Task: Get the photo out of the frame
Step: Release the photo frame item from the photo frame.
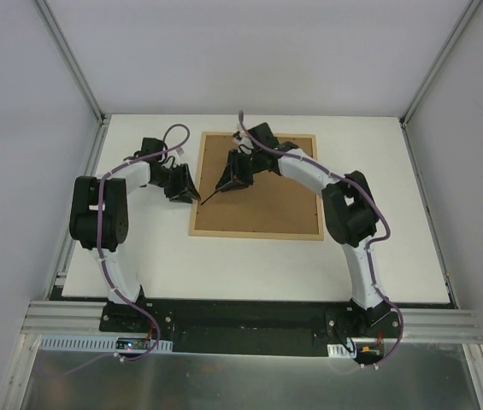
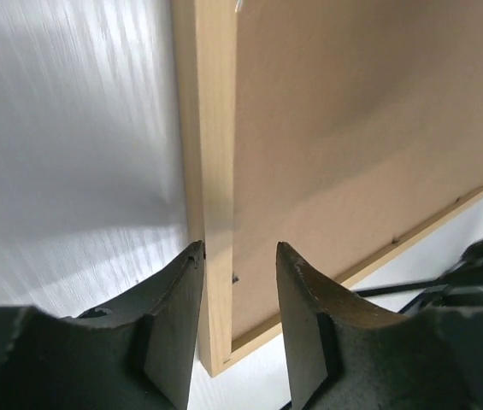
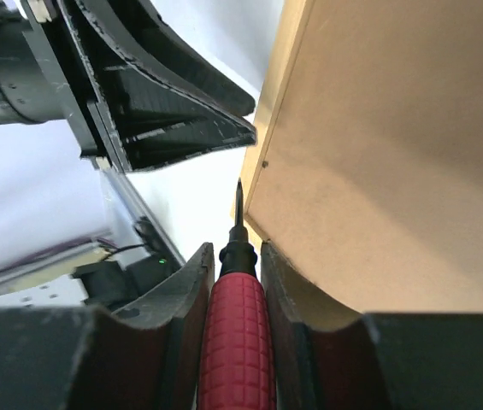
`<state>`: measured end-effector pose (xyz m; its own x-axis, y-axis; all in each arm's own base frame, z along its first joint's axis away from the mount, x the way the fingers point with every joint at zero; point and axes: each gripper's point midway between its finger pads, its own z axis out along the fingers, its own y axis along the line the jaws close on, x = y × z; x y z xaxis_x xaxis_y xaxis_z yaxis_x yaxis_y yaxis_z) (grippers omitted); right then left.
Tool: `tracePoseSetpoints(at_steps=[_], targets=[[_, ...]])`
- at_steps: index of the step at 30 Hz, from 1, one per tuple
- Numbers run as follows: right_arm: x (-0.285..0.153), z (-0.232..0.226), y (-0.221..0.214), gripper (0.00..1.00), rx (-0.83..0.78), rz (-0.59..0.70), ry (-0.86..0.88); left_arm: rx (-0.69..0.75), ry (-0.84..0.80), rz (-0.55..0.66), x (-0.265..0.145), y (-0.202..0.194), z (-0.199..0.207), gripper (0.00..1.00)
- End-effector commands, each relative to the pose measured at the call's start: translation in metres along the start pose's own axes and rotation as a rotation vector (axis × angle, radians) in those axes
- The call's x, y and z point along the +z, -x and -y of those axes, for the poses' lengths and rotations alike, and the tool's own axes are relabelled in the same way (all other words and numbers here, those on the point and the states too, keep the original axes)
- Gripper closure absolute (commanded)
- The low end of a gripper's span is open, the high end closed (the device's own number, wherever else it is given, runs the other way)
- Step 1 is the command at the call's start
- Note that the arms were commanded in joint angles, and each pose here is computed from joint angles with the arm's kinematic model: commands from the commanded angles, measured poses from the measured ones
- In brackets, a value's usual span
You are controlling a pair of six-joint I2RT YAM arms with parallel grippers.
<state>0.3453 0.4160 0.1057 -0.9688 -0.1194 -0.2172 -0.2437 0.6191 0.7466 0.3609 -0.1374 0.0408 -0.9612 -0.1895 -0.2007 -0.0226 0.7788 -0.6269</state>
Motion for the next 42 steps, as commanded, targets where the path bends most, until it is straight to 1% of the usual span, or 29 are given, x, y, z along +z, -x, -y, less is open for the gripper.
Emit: tracePoseSetpoints(at_steps=[1,4,7,10,13,17,20,24,30,32,33,34,35,37,38,40,42], targets=[[-0.083,-0.009,0.068,1.0,0.024,0.162,0.223,0.055,-0.036,0.085,-0.009,0.048,0.013,0.62],[-0.089,0.011,0.091,1.0,0.029,0.21,0.233,0.041,-0.024,0.076,0.003,0.058,0.007,0.67],[-0.082,0.029,0.105,1.0,0.062,0.219,0.241,0.023,-0.005,0.047,0.018,0.055,-0.004,0.71],[-0.074,0.035,0.113,1.0,0.075,0.216,0.249,0.008,0.001,0.009,0.03,0.046,-0.01,0.72],[-0.071,0.035,0.12,0.99,0.072,0.222,0.253,0.028,0.009,-0.014,0.039,0.039,-0.009,0.73],[-0.064,0.039,0.129,1.0,0.085,0.235,0.242,0.038,0.0,-0.038,0.046,0.032,-0.003,0.82],[-0.054,0.053,0.123,0.99,0.1,0.221,0.211,0.046,-0.011,-0.058,0.05,0.023,0.007,0.88],[-0.042,0.075,0.113,1.0,0.113,0.205,0.162,0.049,-0.01,-0.092,0.055,0.005,0.017,0.9],[-0.026,0.097,0.105,1.0,0.139,0.176,0.127,0.042,-0.002,-0.092,0.056,0.003,0.017,0.92],[-0.026,0.101,0.103,1.0,0.149,0.171,0.124,0.047,-0.001,-0.089,0.054,0.003,0.018,0.88],[-0.026,0.099,0.102,1.0,0.142,0.171,0.124,0.051,-0.003,-0.083,0.052,0.004,0.019,0.84],[-0.029,0.101,0.101,0.99,0.145,0.173,0.12,0.054,-0.011,-0.081,0.051,0.005,0.022,0.79],[-0.032,0.101,0.1,1.0,0.144,0.176,0.118,0.058,-0.025,-0.077,0.047,0.006,0.026,0.7],[-0.039,0.106,0.099,1.0,0.143,0.191,0.092,0.072,-0.046,-0.076,0.038,0.006,0.035,0.55],[-0.046,0.108,0.101,0.99,0.138,0.207,0.076,0.082,-0.05,-0.076,0.033,0.005,0.04,0.51],[-0.058,0.115,0.102,1.0,0.144,0.229,0.043,0.106,-0.054,-0.09,0.021,-0.002,0.05,0.49],[-0.068,0.12,0.103,0.99,0.146,0.25,0.015,0.127,-0.037,-0.118,0.016,-0.017,0.053,0.49]])
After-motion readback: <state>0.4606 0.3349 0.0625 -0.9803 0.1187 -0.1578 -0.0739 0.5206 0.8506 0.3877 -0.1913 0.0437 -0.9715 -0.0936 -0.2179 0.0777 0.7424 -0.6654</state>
